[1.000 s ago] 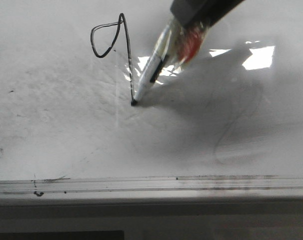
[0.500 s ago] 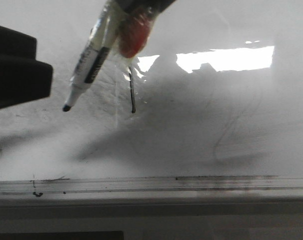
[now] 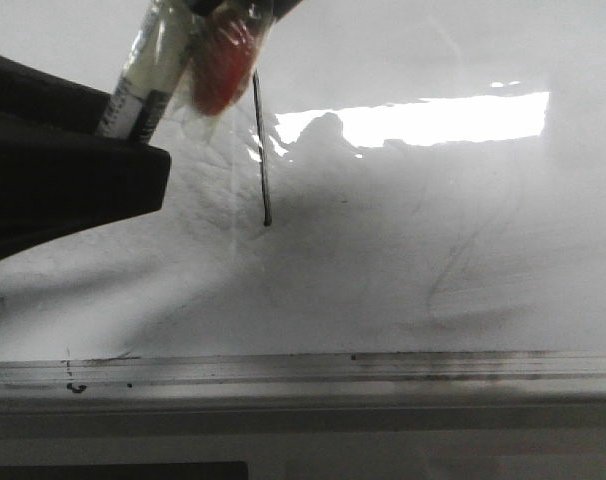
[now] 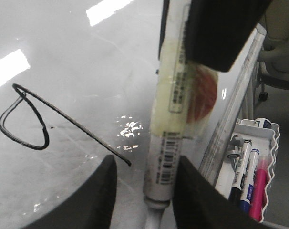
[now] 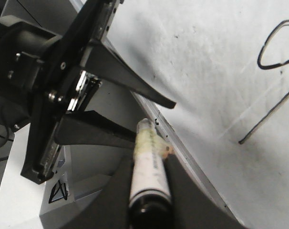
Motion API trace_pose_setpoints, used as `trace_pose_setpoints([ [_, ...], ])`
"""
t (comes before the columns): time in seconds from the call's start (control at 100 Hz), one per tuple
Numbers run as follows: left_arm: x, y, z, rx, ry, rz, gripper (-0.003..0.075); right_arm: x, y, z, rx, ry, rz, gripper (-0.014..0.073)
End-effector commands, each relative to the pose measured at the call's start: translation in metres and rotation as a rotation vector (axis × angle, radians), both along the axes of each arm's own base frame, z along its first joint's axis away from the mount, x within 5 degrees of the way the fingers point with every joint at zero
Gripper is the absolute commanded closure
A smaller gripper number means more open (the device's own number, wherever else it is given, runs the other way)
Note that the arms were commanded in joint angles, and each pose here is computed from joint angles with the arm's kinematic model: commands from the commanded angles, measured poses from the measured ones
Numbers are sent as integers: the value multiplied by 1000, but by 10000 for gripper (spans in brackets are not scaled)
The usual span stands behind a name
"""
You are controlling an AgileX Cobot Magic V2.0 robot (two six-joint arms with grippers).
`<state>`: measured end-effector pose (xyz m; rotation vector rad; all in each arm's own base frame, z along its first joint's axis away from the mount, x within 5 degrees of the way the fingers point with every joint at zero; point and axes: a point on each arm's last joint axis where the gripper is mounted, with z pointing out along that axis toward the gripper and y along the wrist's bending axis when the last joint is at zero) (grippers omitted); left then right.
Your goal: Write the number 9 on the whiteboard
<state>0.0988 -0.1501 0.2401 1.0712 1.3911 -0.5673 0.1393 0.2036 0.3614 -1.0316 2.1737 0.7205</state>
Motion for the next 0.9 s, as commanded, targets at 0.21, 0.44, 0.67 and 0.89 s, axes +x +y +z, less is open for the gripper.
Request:
trace_pose_setpoints([
  [0.21, 1, -5, 19, -116, -46, -16, 741, 2, 3, 13, 72, -33, -14, 524],
  [0.44, 9, 7, 21, -287, 231, 164, 741, 5, 3, 14, 68, -63, -19, 226],
  [0.67, 17, 25, 11, -415, 584, 404, 741, 5, 3, 14, 68, -63, -19, 231],
  [0.89, 21, 29, 6, -506, 725, 498, 741, 4, 3, 13, 59, -57, -16, 232],
])
